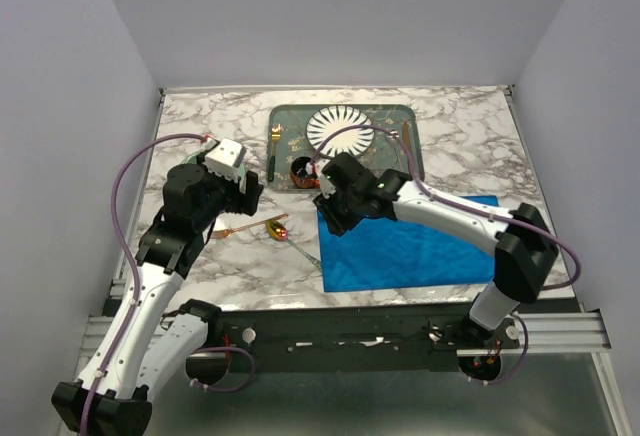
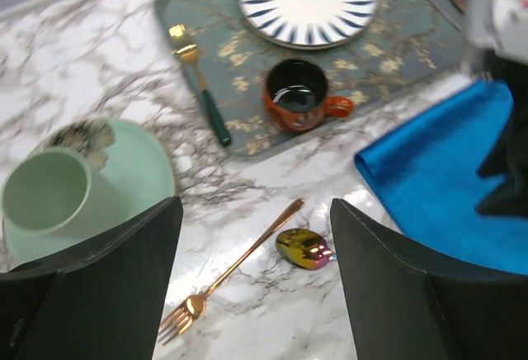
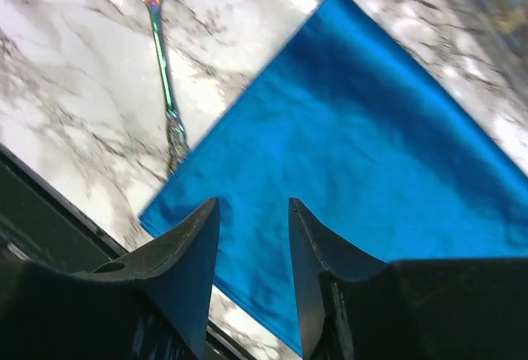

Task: Fold the napkin into a case and place the utensils inside
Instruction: Smooth out the rectangle-folded napkin at the center of the board, then pick up the rectangle-folded napkin from the center of the board.

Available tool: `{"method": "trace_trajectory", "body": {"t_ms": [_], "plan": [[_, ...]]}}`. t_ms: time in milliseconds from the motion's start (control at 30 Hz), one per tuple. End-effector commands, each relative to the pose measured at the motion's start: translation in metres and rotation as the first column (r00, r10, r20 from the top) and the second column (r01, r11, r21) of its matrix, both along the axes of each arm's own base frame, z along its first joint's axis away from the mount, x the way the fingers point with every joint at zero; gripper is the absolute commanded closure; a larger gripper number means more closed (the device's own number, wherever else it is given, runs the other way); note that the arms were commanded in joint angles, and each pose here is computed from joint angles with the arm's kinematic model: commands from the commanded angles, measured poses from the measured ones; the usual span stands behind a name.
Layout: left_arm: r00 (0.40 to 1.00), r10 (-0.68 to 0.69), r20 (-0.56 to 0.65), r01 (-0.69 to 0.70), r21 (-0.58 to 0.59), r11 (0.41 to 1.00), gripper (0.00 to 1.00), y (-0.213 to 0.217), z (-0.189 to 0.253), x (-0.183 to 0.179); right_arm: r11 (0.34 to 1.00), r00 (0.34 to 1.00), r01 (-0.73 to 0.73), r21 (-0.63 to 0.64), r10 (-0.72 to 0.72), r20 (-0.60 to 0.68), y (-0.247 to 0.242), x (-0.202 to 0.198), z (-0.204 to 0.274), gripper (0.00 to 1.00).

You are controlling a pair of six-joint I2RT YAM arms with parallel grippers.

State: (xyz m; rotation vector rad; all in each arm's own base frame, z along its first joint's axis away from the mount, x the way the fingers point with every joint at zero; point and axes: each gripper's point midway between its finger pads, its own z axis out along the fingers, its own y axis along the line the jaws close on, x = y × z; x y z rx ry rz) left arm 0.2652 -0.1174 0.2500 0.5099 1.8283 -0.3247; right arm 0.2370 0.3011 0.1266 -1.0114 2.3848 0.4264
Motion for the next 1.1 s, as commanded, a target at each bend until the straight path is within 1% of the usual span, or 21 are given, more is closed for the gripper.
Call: {"method": "trace_trajectory", "body": {"t_ms": [0, 33, 67, 167, 367, 433, 667, 967, 1067], "plan": [[0.932, 0.337, -0.136, -0.357, -0.163, 0.92, 0.16, 0.047, -0.004, 0.023, 0.996, 0.996, 0.069, -0.06, -0.072, -0.053, 0.032, -0.012, -0.015, 0.54], [0.924, 0.35, -0.153, -0.373, -0.166, 0.913, 0.16, 0.049, -0.005, 0.024, 0.993, 0.994, 0.072, -0.088, -0.079, -0.079, 0.036, -0.016, -0.028, 0.54], [0.922, 0.352, -0.162, -0.378, -0.176, 0.909, 0.16, 0.05, -0.002, 0.026, 0.994, 0.993, 0.071, -0.088, -0.079, -0.092, 0.041, -0.018, -0.029, 0.54], [0.927, 0.319, -0.199, -0.356, -0.195, 0.914, 0.16, 0.045, -0.008, 0.028, 0.99, 0.99, 0.066, -0.124, -0.08, -0.112, 0.048, -0.025, -0.044, 0.57], [0.937, 0.302, -0.175, -0.337, -0.23, 0.913, 0.16, 0.042, -0.007, 0.033, 0.984, 0.99, 0.064, -0.166, -0.083, -0.111, 0.056, -0.031, -0.054, 0.55], [0.94, 0.299, -0.164, -0.332, -0.239, 0.913, 0.16, 0.041, -0.005, 0.034, 0.979, 0.986, 0.067, -0.192, -0.094, -0.134, 0.054, -0.035, -0.065, 0.55], [0.945, 0.285, -0.158, -0.318, -0.266, 0.91, 0.17, 0.039, -0.005, 0.031, 0.969, 0.982, 0.093, -0.23, -0.127, -0.14, 0.057, -0.03, -0.081, 0.55], [0.948, 0.281, -0.152, -0.312, -0.253, 0.916, 0.17, 0.041, -0.01, 0.026, 0.955, 0.978, 0.099, -0.281, -0.146, -0.149, 0.058, -0.027, -0.101, 0.56], [0.948, 0.278, -0.156, -0.31, -0.252, 0.917, 0.17, 0.041, -0.013, 0.026, 0.95, 0.977, 0.114, -0.291, -0.16, -0.139, 0.058, -0.022, -0.103, 0.58]]}}
